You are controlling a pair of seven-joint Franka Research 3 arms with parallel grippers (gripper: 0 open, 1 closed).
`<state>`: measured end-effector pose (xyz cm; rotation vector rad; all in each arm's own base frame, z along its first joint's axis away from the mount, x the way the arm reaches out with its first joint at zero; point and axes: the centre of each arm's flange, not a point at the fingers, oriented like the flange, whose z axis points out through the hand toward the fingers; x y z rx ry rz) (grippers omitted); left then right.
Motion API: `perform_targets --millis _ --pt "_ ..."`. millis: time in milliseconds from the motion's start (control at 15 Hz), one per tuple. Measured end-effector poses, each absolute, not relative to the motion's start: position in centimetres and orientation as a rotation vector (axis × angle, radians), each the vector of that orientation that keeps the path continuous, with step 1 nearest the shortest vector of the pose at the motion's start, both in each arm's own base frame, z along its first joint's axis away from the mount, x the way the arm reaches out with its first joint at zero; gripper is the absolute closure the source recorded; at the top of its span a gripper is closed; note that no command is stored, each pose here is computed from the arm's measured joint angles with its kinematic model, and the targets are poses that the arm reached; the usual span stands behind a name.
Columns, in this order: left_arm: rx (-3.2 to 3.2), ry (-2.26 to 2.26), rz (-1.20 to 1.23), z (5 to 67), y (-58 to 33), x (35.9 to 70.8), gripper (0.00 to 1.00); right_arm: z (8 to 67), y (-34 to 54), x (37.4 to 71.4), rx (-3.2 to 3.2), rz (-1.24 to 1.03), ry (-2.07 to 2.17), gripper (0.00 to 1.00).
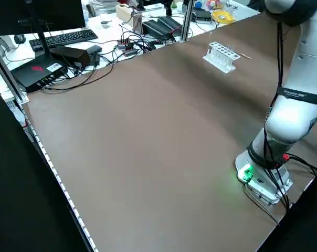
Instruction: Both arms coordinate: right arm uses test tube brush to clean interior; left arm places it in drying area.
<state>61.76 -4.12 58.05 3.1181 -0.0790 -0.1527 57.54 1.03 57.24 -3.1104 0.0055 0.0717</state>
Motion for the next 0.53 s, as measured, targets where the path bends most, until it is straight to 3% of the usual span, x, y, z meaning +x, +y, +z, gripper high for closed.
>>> perform_targets --millis 200,533 --pt "3.155 -0.243 -0.036 63.0 -4.0 59.0 0.00 57.7 1.0 57.6 -3.110 0.056 0.006 0.00" --pt "3.157 -0.260 -0.056 62.6 -4.2 58.7 0.00 57.9 1.0 57.6 -3.110 0.051 0.006 0.00"
